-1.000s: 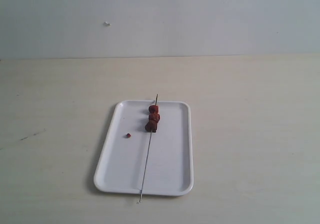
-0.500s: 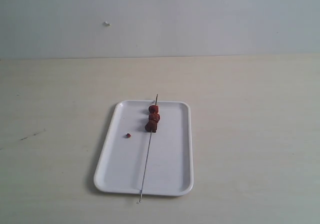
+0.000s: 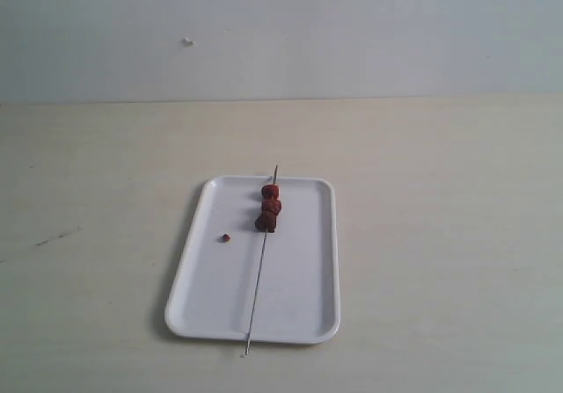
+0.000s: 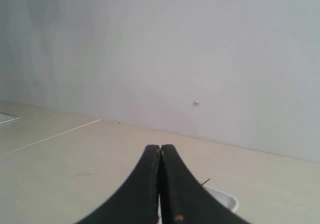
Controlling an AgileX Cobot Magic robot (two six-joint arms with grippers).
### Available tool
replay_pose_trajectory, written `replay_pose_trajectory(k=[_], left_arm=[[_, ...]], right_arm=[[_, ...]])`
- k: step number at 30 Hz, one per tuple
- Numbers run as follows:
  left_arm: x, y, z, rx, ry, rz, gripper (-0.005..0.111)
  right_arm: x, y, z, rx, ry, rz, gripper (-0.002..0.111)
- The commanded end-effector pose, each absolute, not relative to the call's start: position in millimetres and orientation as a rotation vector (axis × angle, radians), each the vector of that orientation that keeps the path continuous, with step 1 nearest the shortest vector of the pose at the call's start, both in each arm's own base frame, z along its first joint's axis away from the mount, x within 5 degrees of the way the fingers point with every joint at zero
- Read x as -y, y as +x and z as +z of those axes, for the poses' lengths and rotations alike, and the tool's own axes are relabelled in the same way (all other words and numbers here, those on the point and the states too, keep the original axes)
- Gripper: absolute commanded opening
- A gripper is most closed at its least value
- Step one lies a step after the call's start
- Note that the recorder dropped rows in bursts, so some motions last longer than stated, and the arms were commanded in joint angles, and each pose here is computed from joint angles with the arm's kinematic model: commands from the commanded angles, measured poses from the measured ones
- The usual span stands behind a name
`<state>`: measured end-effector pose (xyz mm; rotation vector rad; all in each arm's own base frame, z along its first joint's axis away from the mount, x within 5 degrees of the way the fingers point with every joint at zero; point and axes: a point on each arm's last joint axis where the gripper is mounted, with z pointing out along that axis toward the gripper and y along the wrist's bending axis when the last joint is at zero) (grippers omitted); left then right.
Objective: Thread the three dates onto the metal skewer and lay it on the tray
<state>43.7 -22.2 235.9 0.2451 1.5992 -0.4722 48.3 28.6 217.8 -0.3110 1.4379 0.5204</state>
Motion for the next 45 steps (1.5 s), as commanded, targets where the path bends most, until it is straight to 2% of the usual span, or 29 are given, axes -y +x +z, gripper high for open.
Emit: replay_pose_trajectory(k=[1, 7, 13, 28, 45], left_arm=[[18.9, 48.0, 218.6, -1.657, 0.217, -0.413, 0.0], [19.6, 51.5, 192.2, -1.726, 0.263, -0.354, 0.0], [17.1, 51.7, 185.7, -1.778, 0.263, -0.299, 0.0], [-2.5, 54.3, 185.5, -1.789, -0.065, -0.036, 0.0], [-3.9, 54.2, 185.5, -1.788, -0.087, -0.018, 0.0]], right_arm=[[-28.6, 48.0, 216.1, -1.439, -0.311, 0.524, 0.0], [-28.6, 48.0, 216.1, -1.439, -0.311, 0.524, 0.0], [-28.6, 48.0, 216.1, -1.439, -0.311, 0.524, 0.0], [-28.6, 48.0, 216.1, -1.439, -0.311, 0.524, 0.0], [-28.7, 47.9, 216.1, -1.439, -0.312, 0.525, 0.0]])
